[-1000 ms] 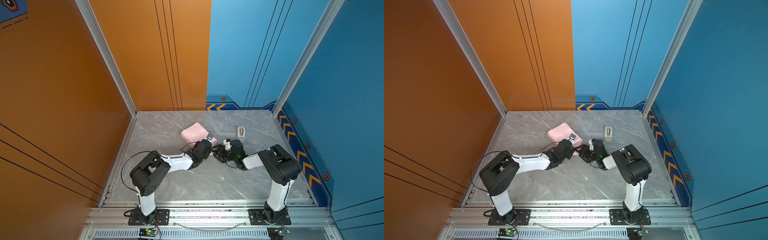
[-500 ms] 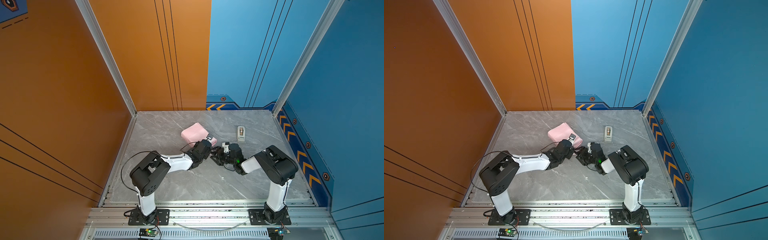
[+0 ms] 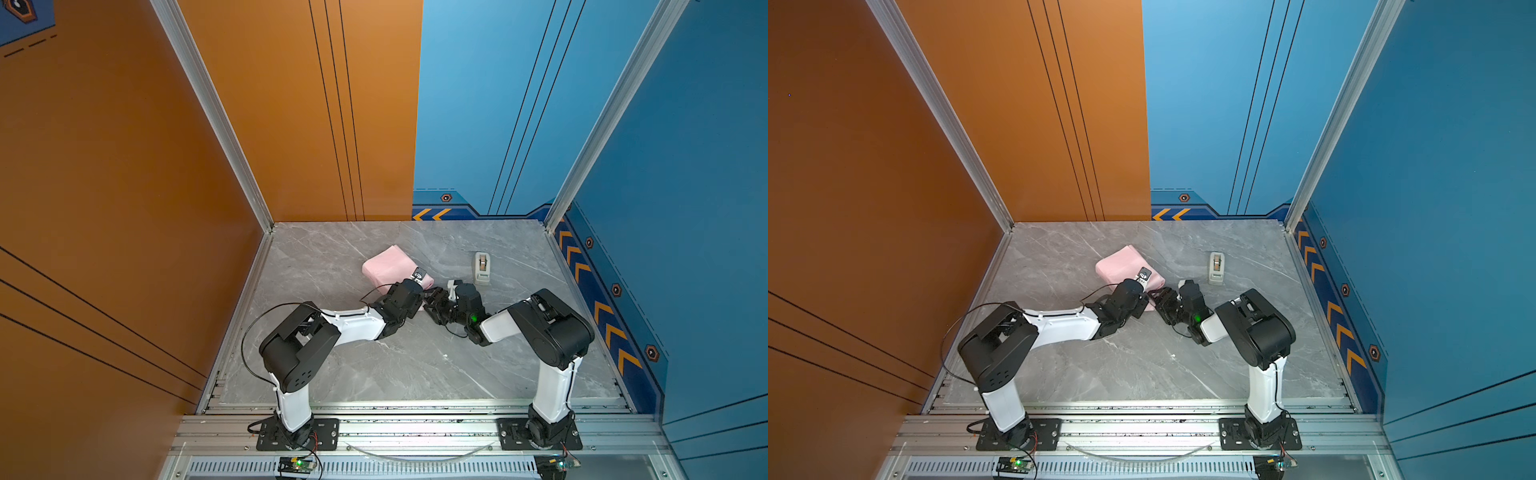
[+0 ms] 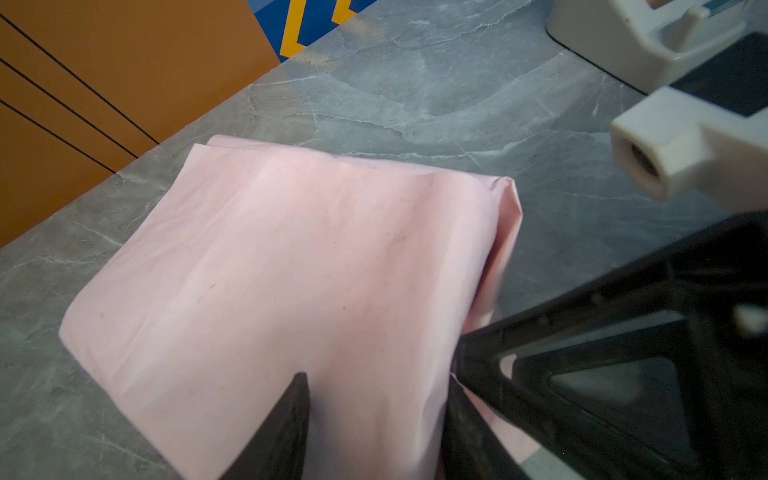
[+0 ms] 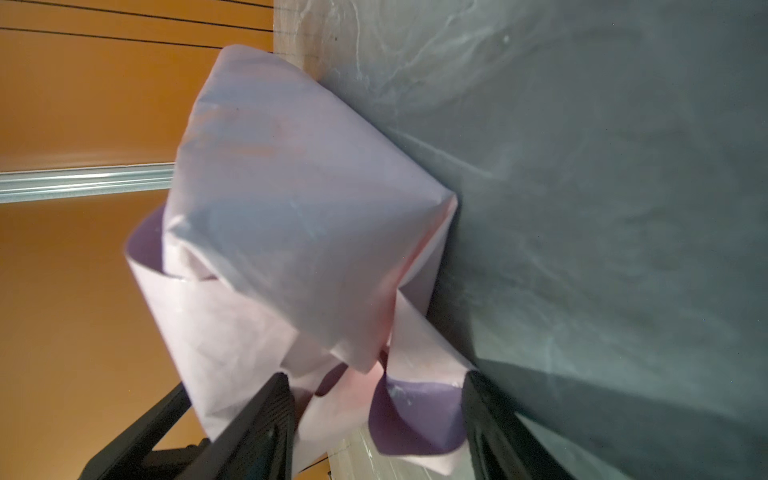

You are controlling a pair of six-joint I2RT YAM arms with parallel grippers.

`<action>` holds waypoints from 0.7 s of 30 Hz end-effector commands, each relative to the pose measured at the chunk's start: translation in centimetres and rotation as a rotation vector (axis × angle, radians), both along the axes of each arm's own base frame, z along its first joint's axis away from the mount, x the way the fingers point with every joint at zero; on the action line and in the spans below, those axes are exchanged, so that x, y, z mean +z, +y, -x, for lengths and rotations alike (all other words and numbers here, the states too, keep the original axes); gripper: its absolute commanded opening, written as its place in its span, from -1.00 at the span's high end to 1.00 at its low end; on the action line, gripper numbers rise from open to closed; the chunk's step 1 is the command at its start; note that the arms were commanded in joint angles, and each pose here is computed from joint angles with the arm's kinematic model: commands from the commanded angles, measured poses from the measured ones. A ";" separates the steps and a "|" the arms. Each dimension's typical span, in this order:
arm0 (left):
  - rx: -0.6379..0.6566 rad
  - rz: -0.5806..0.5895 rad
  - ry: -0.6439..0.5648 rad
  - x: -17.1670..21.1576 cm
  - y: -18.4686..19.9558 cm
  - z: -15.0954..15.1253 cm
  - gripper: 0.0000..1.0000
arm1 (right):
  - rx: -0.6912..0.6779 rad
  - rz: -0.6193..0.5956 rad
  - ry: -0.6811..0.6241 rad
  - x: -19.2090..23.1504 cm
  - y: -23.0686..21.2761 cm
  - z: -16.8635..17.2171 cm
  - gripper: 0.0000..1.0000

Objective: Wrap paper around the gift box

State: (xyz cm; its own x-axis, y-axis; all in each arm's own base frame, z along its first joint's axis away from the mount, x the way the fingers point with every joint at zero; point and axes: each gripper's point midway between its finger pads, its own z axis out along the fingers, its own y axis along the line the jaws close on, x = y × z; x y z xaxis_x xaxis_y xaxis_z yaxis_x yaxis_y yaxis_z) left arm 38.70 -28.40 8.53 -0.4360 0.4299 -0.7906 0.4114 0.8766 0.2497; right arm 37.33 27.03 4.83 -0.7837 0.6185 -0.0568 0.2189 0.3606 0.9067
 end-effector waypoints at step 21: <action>-0.027 -0.164 0.352 -10.4 4.0 5.5 0.01 | 0.225 0.230 0.054 -2.5 -1.6 1.1 -0.19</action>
